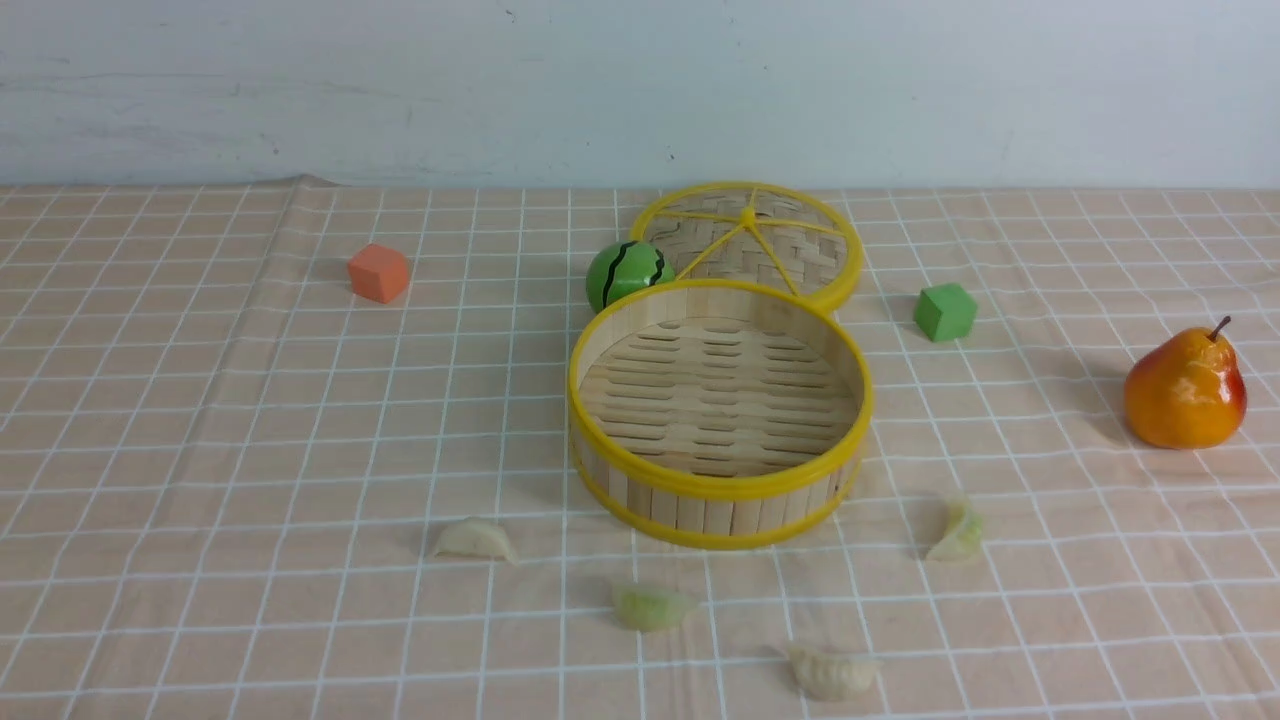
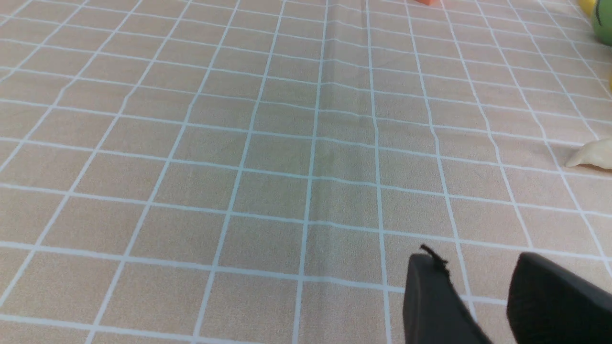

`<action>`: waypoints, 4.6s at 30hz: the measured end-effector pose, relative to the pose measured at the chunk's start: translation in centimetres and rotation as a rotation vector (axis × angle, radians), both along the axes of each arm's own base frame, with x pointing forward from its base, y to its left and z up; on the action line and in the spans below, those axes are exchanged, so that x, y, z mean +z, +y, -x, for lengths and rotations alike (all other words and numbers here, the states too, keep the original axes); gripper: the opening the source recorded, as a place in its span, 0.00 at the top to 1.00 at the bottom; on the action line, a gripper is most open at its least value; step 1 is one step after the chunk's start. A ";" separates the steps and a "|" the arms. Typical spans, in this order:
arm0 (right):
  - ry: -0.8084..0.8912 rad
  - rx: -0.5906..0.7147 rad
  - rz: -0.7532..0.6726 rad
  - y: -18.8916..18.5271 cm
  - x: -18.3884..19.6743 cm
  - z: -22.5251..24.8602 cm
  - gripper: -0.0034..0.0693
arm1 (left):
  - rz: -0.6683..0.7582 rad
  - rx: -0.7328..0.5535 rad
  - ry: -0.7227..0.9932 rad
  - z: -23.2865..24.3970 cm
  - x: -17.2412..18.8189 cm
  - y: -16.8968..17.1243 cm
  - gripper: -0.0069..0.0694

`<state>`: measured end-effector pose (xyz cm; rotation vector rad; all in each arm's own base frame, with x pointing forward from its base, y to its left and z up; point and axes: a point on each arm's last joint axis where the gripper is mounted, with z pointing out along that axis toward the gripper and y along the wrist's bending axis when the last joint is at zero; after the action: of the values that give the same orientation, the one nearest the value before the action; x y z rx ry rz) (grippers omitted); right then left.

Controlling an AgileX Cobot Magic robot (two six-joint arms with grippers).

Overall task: Put the dumplings into the steamer on the table with the brown tablecloth.
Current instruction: 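Reach for and grasp a dumpling on the table with the left gripper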

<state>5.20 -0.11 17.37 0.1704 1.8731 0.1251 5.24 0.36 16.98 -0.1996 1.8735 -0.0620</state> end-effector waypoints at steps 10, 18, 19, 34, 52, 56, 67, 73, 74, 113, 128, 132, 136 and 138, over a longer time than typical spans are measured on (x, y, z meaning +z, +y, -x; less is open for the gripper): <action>0.000 0.000 0.000 0.0 0.0 0.0 0.62 | 0.000 0.000 -0.001 0.0 0.0 0.0 0.60; 0.000 0.000 0.000 0.0 0.0 0.0 0.62 | 0.000 0.000 0.000 0.0 0.0 0.0 0.60; 0.000 0.000 0.000 0.0 0.0 0.0 0.62 | 0.000 0.000 0.000 0.0 0.0 0.0 0.60; 0.000 0.000 0.000 0.0 0.0 0.0 0.62 | 0.000 0.000 0.003 0.0 0.0 0.0 0.60; 0.007 0.018 -0.223 0.8 0.0 0.0 0.62 | 0.250 0.037 -0.097 -0.2 0.8 -0.3 0.60; 0.033 0.026 -0.568 1.8 0.2 0.1 0.62 | 1.006 0.122 -0.155 -0.3 1.5 -1.1 0.60; 0.069 0.023 -1.149 3.0 1.0 0.2 0.62 | 1.499 0.168 -0.120 -0.3 1.9 -1.6 0.60; 0.062 0.089 -1.062 3.3 1.7 0.4 0.62 | 1.231 -0.073 -0.056 0.9 6.0 -3.3 0.60; 0.052 0.127 -0.994 3.4 2.2 0.5 0.62 | 1.182 -0.107 -0.081 1.2 6.9 -3.3 0.60; 0.635 0.788 0.268 6.7 16.5 -5.1 0.97 | -0.235 -0.457 1.050 -20.1 10.4 -13.2 0.54; 0.603 0.672 0.296 4.8 17.3 -2.8 0.96 | -0.461 -0.457 0.994 -29.5 3.4 -17.1 0.15; 0.606 0.667 0.303 4.7 17.3 -2.8 0.96 | -0.601 -0.545 0.984 -30.4 1.6 -17.2 0.21; 0.606 0.665 0.305 4.7 17.3 -2.9 0.96 | -0.670 -0.630 1.004 -30.9 -0.4 -17.5 0.29; 0.606 0.662 0.310 4.6 17.3 -2.9 0.95 | -0.670 -0.644 0.990 -31.0 -0.5 -17.6 0.33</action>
<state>8.08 4.50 34.66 -0.7042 2.4581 0.2513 36.23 -17.26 16.47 1.0091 2.7326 0.2724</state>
